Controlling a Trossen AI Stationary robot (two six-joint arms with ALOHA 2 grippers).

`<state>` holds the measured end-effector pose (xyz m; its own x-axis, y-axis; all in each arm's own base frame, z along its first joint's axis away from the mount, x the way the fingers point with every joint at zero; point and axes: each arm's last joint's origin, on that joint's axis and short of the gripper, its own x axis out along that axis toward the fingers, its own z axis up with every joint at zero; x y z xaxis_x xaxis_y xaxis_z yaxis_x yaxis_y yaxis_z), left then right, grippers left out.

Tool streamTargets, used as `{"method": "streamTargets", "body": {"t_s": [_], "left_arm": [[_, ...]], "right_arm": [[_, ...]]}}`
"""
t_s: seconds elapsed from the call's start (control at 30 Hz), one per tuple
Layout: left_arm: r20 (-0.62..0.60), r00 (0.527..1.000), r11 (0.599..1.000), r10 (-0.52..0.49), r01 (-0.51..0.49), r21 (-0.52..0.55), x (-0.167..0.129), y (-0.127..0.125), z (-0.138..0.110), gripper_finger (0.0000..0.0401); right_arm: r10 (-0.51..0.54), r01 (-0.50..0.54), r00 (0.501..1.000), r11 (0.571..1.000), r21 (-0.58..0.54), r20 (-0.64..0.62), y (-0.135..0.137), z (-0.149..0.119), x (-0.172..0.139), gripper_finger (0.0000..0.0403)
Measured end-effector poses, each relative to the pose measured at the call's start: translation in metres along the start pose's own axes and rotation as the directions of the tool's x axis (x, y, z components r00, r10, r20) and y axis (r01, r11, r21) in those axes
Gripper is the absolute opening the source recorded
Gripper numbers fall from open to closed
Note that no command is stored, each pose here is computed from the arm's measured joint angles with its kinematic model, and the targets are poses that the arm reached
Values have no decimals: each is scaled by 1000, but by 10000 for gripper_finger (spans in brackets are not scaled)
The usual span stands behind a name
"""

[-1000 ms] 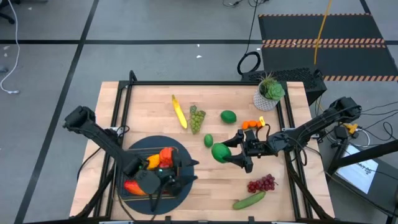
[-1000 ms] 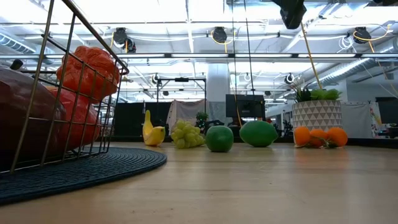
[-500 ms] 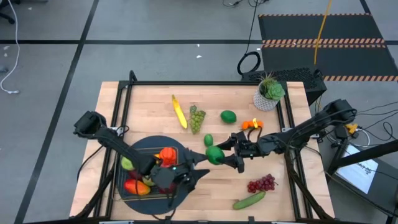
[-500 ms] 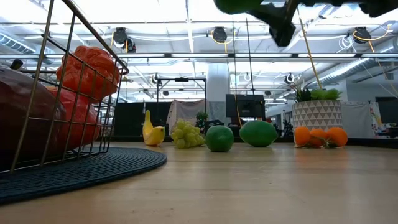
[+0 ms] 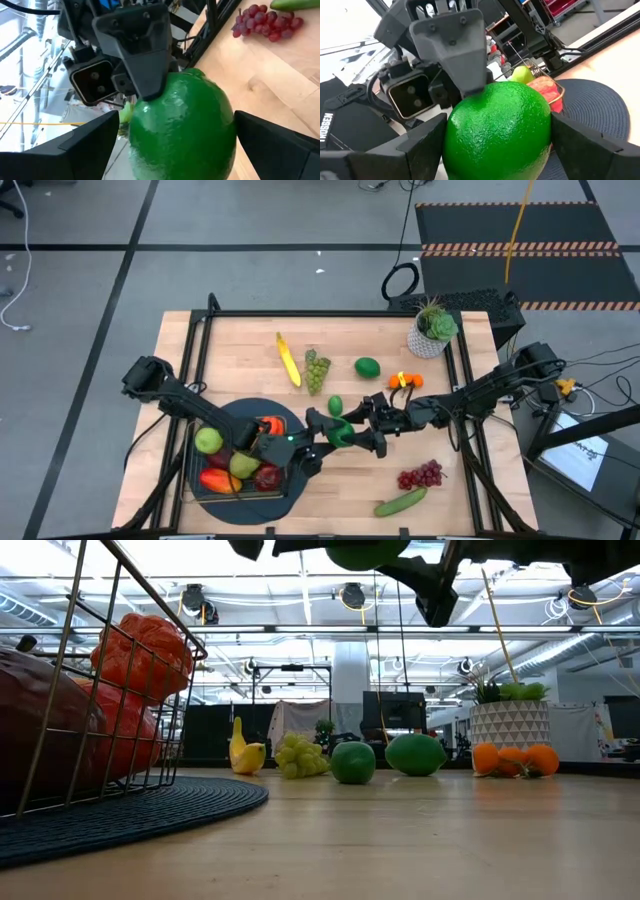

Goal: Build produce basket
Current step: Put the bottom right lime into the gold wire basket

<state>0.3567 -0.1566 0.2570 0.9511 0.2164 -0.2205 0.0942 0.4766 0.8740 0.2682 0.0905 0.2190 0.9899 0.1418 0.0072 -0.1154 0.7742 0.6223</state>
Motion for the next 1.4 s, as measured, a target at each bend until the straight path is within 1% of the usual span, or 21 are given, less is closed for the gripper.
{"method": "streamTargets", "body": {"t_s": [0.67, 0.77, 0.9, 0.97, 1.07, 1.27, 1.4], "left_arm": [[-33, 999, 1000, -2, 2, 5, 2, 0, -4, 390], [-34, 999, 1000, -3, 3, 5, 2, 0, -4, 369], [-32, 999, 1000, -6, 6, 20, 1, -1, -3, 321], [-31, 1000, 999, -6, 7, 34, 0, -2, -2, 304], [-27, 1000, 999, -8, 9, 40, -2, -3, 0, 295], [-33, 999, 1000, 4, -3, 23, -6, -6, 4, 315], [-62, 998, 1000, 30, -30, 6, -9, -7, 5, 311]], "right_arm": [[36, -36, 999, 999, -26, -1, 2, 1, 0, 318], [36, -36, 999, 999, -31, -1, 2, 1, 0, 318], [36, -36, 999, 998, -42, -1, 3, 1, 0, 318], [36, -36, 999, 997, -62, -1, 3, 1, 0, 319], [41, -41, 999, 995, -96, -3, 4, 0, 0, 332], [67, -63, 998, 983, -173, 21, 10, 6, -5, 379], [103, -90, 994, 971, -222, 44, 19, 13, -11, 393]]}}
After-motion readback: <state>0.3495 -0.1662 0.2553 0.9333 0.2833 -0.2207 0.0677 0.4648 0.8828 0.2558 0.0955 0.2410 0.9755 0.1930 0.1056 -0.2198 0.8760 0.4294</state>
